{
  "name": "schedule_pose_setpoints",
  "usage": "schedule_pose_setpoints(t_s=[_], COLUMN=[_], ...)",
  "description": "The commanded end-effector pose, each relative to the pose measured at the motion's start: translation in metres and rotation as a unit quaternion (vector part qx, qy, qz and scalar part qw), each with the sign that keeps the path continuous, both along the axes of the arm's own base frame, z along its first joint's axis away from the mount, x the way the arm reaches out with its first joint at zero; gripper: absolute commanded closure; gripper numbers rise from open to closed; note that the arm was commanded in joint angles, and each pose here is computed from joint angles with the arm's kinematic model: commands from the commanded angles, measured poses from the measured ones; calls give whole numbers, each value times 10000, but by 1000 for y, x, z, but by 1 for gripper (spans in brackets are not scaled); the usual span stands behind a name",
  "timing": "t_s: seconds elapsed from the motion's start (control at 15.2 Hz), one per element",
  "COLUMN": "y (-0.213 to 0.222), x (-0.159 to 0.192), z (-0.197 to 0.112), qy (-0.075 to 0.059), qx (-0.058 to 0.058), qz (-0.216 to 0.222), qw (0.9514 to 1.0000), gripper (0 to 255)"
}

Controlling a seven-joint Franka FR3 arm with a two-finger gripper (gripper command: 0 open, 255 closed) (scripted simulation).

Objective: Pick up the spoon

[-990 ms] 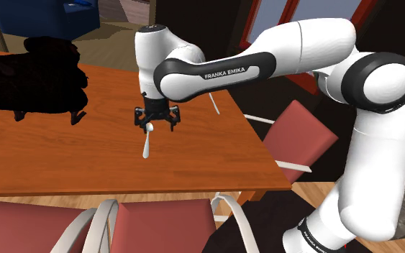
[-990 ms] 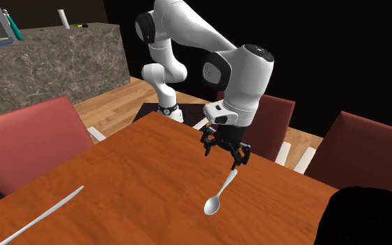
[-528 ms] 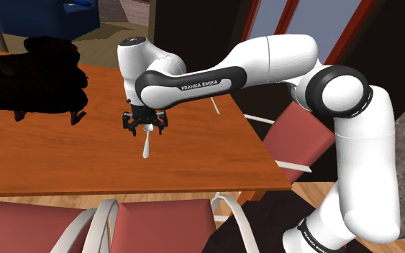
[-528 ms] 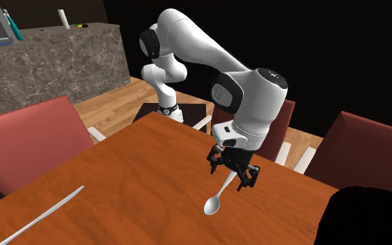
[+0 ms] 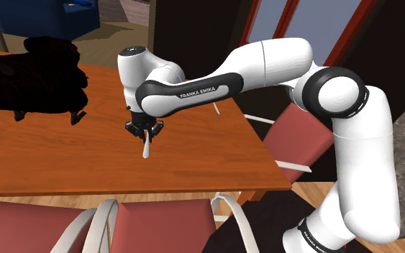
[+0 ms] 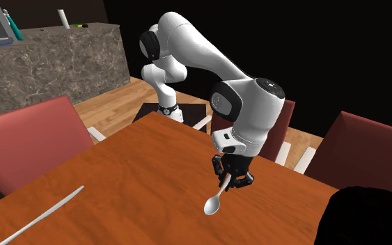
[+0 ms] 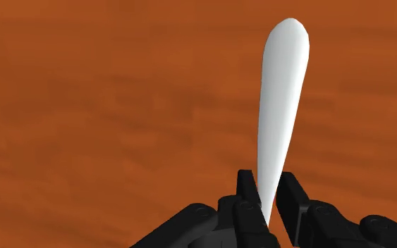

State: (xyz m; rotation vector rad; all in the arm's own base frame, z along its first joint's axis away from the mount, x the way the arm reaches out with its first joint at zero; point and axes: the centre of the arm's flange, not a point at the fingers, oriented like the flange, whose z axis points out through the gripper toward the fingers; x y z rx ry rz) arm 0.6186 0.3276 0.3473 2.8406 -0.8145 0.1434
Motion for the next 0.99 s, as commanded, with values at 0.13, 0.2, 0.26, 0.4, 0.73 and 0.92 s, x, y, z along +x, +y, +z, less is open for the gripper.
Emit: schedule_pose_setpoints(t_s=[0.13,0.2,0.26,0.4,0.73,0.92], y=[-1,0,-1,-1,-1,-1], x=[0,0,0,0,0,0], z=[-1,-1,-1,-1,25,41], qy=[8,8,8,8,8,8], qx=[-6,-6,-6,-6,-6,-6], qz=[-3,-3,-3,-3,-3,-3], qw=[10000,10000,10000,10000,10000,10000], gripper=[255,255,255,255,255,255])
